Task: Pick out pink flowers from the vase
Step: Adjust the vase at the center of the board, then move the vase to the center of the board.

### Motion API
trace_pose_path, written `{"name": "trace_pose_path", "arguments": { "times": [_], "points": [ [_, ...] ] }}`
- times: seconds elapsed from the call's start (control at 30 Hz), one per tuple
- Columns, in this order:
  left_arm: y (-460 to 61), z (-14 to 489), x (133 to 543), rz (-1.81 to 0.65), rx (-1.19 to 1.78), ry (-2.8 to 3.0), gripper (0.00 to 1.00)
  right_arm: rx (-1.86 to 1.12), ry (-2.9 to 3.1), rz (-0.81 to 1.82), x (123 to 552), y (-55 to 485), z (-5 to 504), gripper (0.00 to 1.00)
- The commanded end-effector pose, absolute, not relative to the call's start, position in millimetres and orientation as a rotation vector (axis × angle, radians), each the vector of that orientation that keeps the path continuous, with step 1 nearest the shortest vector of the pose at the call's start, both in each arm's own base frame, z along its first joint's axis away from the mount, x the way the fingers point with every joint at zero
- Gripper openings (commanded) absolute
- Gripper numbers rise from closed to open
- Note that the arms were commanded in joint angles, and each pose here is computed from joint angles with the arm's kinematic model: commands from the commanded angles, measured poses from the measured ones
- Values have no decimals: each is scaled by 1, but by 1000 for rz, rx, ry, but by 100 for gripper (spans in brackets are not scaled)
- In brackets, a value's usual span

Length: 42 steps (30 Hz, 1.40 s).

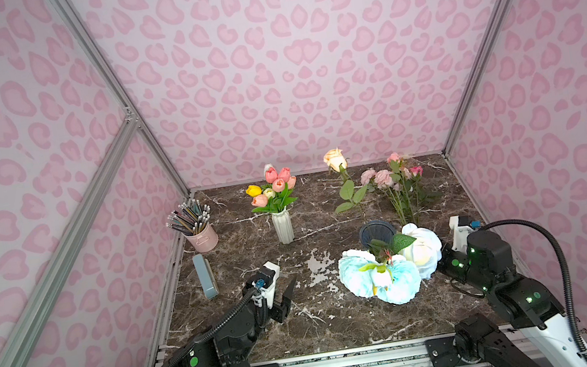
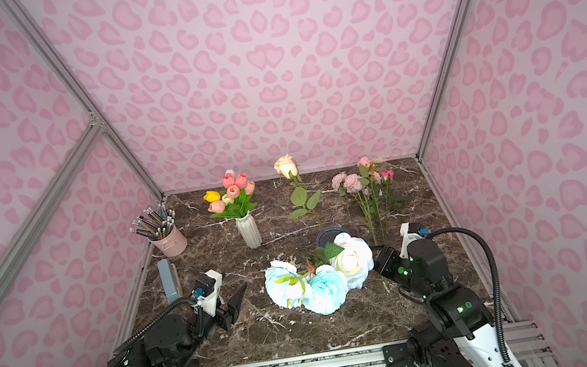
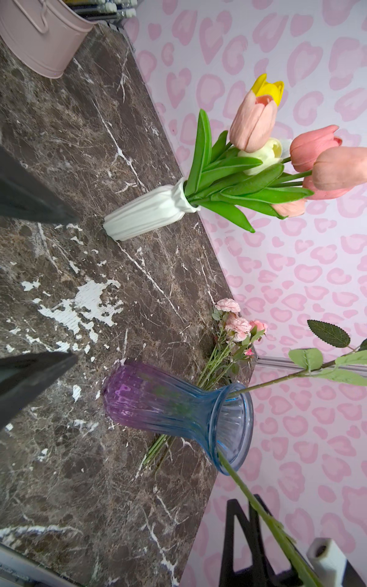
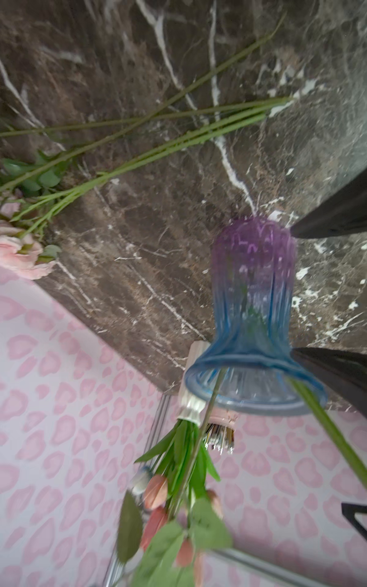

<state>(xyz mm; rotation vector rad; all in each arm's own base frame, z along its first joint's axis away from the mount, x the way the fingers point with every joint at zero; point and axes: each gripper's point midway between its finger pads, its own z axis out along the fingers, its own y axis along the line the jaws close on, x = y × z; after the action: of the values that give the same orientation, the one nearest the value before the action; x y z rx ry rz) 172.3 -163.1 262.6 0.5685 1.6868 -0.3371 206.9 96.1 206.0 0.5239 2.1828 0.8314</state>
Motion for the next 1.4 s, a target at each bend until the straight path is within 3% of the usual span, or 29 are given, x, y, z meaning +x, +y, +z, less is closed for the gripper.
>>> {"name": "trace_pose_path", "arguments": {
  "times": [0.0, 0.17, 0.3, 0.4, 0.57, 0.8, 1.2, 1.37],
  "points": [
    [-163, 267, 173, -342, 559, 1667, 66, 366, 2264, 806, 201, 113, 184, 59],
    [-163, 270, 173, -349, 552, 1652, 66, 98, 2311, 549, 202, 150, 168, 64],
    [-161, 277, 172, -352, 555, 1633, 66, 67, 2180, 512, 203, 155, 179, 67],
    [-160, 278, 171, -357, 551, 1617, 66, -17, 2023, 542, 198, 162, 185, 82],
    [-157, 278, 171, -356, 546, 1610, 66, -97, 1864, 474, 192, 166, 186, 98],
    [-154, 276, 170, -353, 534, 1607, 66, -55, 1804, 359, 200, 159, 165, 94],
    [-155, 275, 171, -351, 535, 1597, 66, -58, 1720, 471, 214, 154, 151, 77],
    [-157, 275, 171, -352, 541, 1592, 66, -113, 1736, 515, 211, 163, 144, 76]
  ]
}}
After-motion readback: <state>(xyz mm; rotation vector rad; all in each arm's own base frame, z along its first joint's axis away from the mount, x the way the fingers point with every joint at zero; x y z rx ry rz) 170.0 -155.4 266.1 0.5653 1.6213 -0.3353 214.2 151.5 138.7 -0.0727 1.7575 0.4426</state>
